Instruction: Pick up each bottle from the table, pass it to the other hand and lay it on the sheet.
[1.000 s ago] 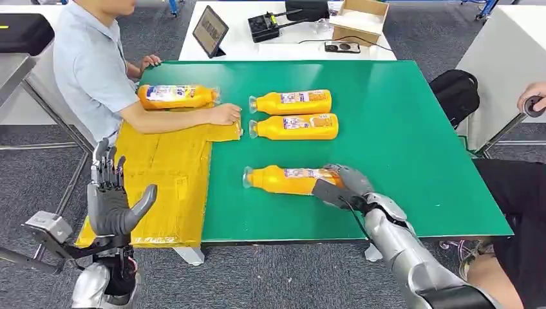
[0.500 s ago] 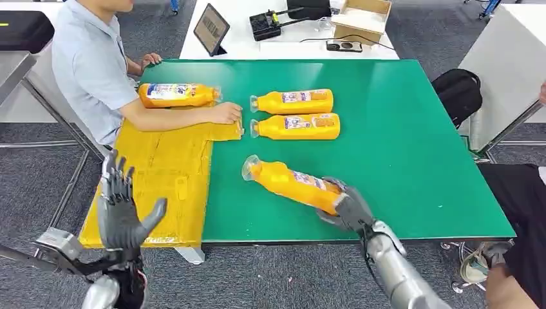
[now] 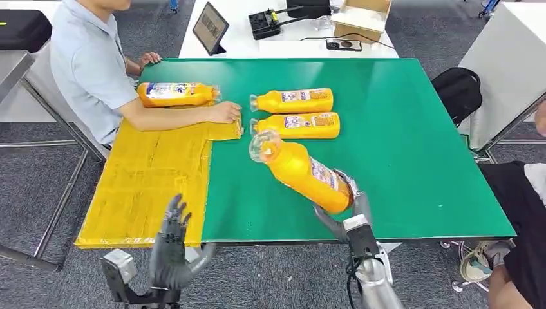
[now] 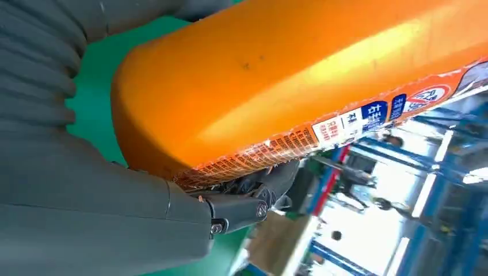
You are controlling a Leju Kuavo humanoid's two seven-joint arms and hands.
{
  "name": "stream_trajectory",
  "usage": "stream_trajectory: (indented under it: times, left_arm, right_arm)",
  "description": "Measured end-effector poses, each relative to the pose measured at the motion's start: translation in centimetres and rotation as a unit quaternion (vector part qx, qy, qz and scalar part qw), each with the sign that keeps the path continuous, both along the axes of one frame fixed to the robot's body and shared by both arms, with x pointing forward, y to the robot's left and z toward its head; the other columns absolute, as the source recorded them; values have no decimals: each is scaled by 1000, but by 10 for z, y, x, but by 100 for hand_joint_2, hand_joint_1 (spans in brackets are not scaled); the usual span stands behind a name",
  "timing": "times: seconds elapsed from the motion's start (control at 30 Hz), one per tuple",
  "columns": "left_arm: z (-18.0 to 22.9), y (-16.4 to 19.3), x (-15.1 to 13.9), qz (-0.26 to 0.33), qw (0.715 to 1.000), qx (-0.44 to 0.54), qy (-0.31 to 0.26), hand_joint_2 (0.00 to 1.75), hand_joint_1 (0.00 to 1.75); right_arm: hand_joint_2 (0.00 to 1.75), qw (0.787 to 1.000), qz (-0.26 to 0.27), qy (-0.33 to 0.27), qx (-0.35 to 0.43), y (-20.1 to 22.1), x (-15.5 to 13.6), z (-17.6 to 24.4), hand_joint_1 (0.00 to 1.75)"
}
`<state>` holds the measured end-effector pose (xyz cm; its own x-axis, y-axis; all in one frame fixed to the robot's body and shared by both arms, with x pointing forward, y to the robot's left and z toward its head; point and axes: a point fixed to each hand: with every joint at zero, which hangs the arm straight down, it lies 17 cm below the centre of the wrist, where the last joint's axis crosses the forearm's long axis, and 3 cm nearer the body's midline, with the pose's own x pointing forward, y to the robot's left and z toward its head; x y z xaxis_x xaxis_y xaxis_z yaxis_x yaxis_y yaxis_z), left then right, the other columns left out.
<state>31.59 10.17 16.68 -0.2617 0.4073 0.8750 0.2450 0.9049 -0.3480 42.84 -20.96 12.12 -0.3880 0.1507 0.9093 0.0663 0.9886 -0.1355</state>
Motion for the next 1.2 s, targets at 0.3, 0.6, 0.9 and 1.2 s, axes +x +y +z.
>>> stream_trajectory:
  times: [0.3, 0.6, 0.9, 1.2]
  left_arm:
    - [8, -20, -6, -30, 999, 4, -21, 175, 0]
    - [31, -44, 0, -81, 995, 17, -61, 175, 0]
    - [35, -56, 5, -111, 991, 25, -71, 175, 0]
    - [27, -56, 18, -101, 991, 55, -69, 175, 0]
  right_arm:
    - [175, 998, 61, 1, 10, 53, -8, 2, 175]
    - [175, 984, 174, 28, -23, 160, -15, -14, 175]
    - [175, 969, 233, 47, -62, 214, -18, -28, 175]
    - [175, 961, 254, 59, -94, 233, -14, -37, 175]
